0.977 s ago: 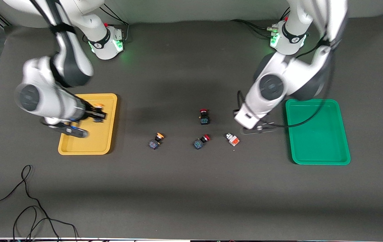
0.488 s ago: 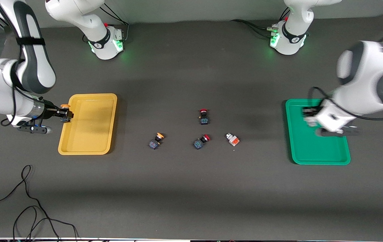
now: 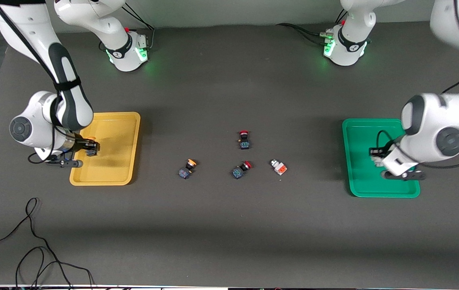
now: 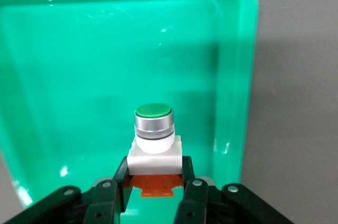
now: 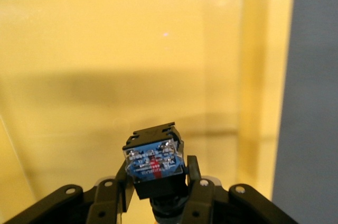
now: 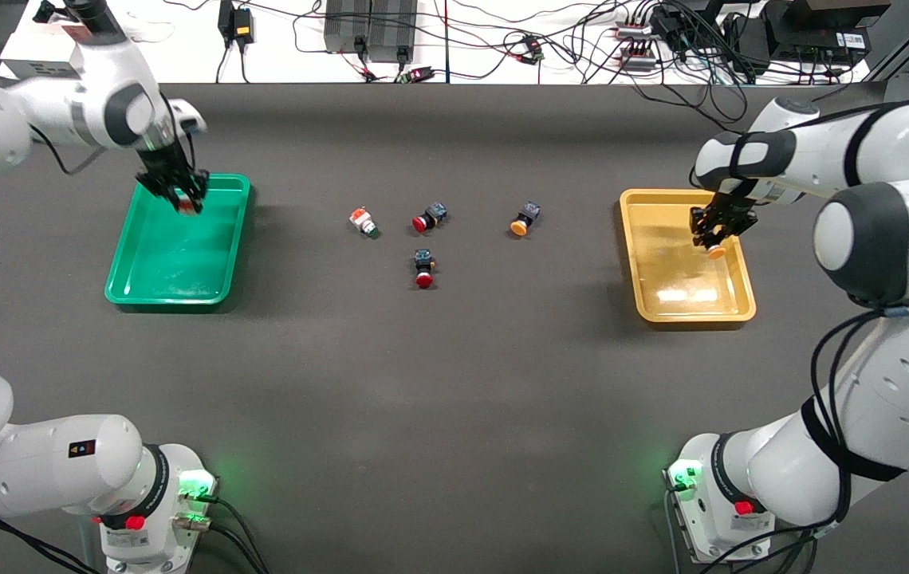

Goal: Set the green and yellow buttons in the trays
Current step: 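Place the yellow button in the yellow tray while the left gripper places the green button, then reach the second yellow button with the right gripper while the left gripper reaches another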

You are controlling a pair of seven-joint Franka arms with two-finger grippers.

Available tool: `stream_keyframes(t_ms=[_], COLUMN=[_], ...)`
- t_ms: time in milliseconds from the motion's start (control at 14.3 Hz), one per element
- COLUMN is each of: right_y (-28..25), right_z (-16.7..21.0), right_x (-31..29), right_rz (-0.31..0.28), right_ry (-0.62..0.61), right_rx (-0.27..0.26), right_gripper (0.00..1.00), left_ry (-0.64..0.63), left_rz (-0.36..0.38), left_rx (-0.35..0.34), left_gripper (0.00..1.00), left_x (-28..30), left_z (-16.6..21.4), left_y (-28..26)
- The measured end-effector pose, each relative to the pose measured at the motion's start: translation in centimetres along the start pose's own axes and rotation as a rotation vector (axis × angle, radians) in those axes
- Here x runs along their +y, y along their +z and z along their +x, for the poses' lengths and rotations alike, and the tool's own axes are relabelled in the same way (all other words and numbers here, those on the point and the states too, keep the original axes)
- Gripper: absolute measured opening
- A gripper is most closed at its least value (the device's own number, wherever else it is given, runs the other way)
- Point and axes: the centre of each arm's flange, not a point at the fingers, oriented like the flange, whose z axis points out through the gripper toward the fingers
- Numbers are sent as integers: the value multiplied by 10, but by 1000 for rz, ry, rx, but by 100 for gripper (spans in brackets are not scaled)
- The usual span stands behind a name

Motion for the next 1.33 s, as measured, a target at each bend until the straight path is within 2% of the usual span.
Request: stream_keyframes(t_ms=[209,349,558,628,767,907,1116,1186,1326], right_y=[-2,-11,-62,-88,-132,-157,-166,-164,-147], right_z=[4,10,27,33,41,41,35,36,42], right_x=[-1,-4,-35,-54,-97,-155,-257,-287,-334], right_rz=[5,18,79,90,104,143,232,239,224], right_ry=[-5,1,57,71,119,185,304,333,366], right_rx=[8,2,-101,-116,-114,-99,-108,-100,-48], right_gripper=[52,70,99,100,100,100,100,100,100], left_ry=[1,3,10,10,-1,-13,-60,-81,-93], left_rz=[-13,-11,1,9,24,19,-29,-35,-34], left_rx=[-9,-6,-8,-19,-28,-2,68,83,101], left_gripper=[41,56,90,98,99,99,99,99,99], left_x=[-4,-5,-9,-12,-18,-15,15,38,98], left_z=[8,9,14,15,15,10,9,10,11], left_y=[35,34,8,-13,-73,-138,-200,-208,-215])
